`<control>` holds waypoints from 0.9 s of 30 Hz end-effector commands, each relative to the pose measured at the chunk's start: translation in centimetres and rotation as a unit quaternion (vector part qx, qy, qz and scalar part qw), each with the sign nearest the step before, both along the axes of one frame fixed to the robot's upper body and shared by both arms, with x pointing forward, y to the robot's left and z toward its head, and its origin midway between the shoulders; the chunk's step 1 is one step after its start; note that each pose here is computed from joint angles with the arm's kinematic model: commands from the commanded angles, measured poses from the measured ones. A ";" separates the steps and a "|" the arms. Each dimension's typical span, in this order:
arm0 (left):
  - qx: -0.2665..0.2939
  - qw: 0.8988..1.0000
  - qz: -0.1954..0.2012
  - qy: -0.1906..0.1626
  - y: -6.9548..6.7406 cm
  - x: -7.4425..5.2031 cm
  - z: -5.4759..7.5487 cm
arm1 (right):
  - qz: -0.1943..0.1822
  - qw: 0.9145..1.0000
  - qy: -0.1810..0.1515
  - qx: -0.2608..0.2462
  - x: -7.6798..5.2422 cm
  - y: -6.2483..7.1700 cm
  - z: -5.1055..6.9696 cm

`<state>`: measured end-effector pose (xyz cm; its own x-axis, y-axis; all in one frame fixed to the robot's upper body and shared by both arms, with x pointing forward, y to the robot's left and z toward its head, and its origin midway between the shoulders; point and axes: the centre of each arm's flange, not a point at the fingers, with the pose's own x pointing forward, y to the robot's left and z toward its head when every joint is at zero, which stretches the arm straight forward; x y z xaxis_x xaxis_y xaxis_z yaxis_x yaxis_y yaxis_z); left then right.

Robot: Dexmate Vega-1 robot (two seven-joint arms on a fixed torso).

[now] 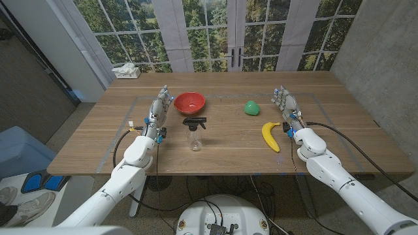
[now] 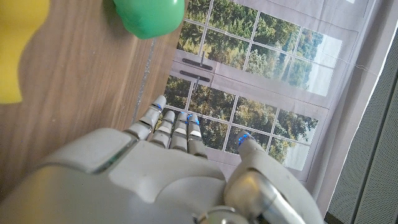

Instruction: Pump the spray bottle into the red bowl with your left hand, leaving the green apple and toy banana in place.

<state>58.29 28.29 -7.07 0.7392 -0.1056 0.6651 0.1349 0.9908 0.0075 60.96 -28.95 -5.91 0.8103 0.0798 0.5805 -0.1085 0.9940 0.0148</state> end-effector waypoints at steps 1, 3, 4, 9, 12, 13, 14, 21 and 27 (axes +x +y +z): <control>0.010 1.000 0.002 0.003 -0.1 -1.5 -1.4 | -0.005 1.000 -0.002 -0.001 -0.5 0.3 -0.4; 0.011 1.000 0.002 0.005 0.0 -1.6 -1.6 | -0.006 1.000 -0.002 -0.002 -0.6 0.3 -0.5; 0.010 1.000 0.001 0.005 0.0 -1.7 -1.7 | -0.007 1.000 -0.001 -0.001 -0.6 0.4 -0.5; 0.012 1.000 0.004 0.004 0.2 -2.1 -2.2 | -0.007 1.000 -0.002 -0.003 -0.7 0.5 -0.6; 0.015 1.000 0.006 0.003 0.3 -2.5 -2.4 | -0.007 1.000 -0.001 -0.004 -0.8 0.6 -0.6; 0.018 1.000 0.007 0.002 0.3 -2.6 -2.4 | -0.008 1.000 -0.001 -0.004 -0.8 0.7 -0.6; 0.019 1.000 0.007 0.001 0.3 -2.6 -2.5 | -0.009 1.000 0.000 -0.003 -0.8 0.7 -0.6; 0.024 1.000 0.008 0.001 0.3 -3.2 -3.0 | -0.014 1.000 0.001 -0.004 -0.9 0.8 -0.7; 0.020 1.000 0.008 0.004 0.4 -3.6 -3.7 | -0.017 1.000 0.001 -0.004 -1.0 0.8 -0.8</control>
<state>55.52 28.59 -9.71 0.7422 -0.1203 0.6593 0.1216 0.9916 0.0440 60.14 -28.27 -6.54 0.8113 0.0662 0.5809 -0.0874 0.9961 0.0085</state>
